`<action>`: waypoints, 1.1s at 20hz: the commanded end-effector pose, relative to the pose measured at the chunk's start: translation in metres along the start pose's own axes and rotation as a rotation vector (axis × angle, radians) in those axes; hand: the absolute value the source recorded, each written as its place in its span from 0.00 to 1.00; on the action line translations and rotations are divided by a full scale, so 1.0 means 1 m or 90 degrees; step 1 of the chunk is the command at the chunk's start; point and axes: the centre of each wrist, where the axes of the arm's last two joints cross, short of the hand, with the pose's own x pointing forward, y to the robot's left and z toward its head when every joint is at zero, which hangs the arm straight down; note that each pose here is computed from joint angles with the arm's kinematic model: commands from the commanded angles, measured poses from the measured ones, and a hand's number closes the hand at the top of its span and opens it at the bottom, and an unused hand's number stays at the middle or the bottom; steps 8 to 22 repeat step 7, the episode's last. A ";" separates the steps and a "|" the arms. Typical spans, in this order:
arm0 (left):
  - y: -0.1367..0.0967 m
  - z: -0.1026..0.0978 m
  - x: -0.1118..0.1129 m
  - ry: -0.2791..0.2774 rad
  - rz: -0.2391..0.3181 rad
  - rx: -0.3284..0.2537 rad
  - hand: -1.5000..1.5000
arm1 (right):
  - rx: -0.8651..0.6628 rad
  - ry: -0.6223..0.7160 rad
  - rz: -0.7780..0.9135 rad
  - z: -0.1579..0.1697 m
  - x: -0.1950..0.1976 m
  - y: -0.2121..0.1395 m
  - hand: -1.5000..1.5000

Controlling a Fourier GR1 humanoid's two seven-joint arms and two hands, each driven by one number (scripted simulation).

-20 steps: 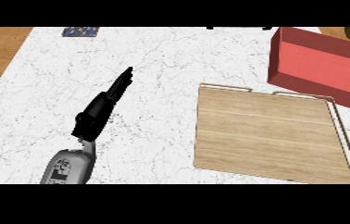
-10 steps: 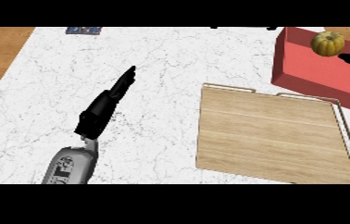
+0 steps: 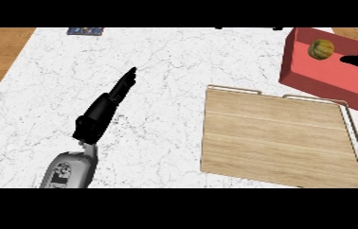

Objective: Pick the squash from the tray and place it in the cardboard box

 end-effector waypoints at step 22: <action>0.005 0.001 -0.009 0.012 0.000 0.004 0.50 | -0.152 -0.028 -0.323 0.007 -0.040 -0.055 0.00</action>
